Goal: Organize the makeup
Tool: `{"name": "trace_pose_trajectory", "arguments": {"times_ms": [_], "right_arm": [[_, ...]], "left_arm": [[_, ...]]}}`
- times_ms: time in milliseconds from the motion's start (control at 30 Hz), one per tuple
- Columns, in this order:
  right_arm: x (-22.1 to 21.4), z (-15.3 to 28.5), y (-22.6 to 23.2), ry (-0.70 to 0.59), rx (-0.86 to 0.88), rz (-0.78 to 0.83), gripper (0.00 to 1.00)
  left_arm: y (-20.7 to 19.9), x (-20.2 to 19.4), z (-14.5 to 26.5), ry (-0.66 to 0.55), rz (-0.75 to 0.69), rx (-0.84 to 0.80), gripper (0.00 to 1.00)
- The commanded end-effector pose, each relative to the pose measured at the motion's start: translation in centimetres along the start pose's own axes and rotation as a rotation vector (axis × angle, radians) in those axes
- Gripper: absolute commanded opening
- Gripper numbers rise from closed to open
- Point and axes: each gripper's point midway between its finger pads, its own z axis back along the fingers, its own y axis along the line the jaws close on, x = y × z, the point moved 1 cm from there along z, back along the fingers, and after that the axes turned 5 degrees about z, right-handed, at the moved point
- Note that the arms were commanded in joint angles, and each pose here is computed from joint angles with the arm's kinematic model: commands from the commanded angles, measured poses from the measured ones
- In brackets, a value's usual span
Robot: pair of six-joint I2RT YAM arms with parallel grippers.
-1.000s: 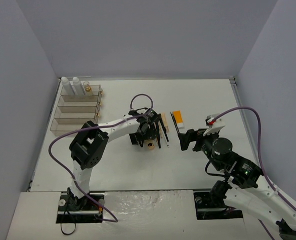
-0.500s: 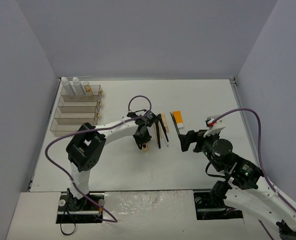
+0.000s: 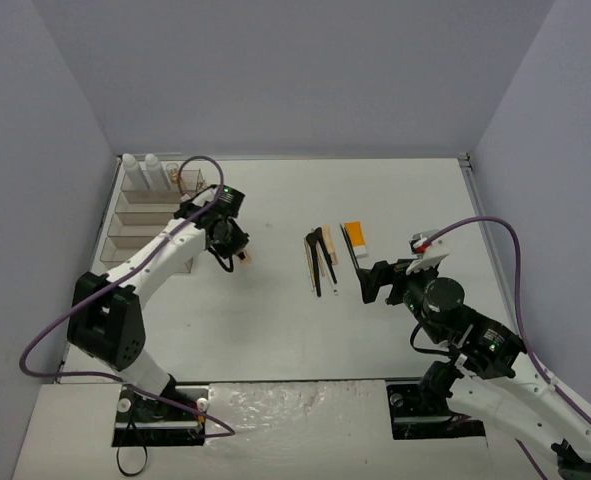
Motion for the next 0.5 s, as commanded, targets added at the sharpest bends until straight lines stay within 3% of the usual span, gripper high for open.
{"name": "trace_pose_trajectory", "arguments": {"times_ms": [0,233,467], "right_arm": [[2.1,-0.2,0.5,-0.063,0.010,-0.013,1.00],[3.0,-0.1,0.7,-0.077,0.024,0.001,1.00],[3.3,0.0,0.9,-0.083,0.035,0.012,1.00]], "left_arm": [[1.6,8.3,2.2,-0.119,0.185,-0.036,0.13],[2.9,17.6,0.6,-0.180,0.465,-0.082,0.14],[1.2,23.2,-1.5,-0.217,0.560,-0.114,0.14]]}}
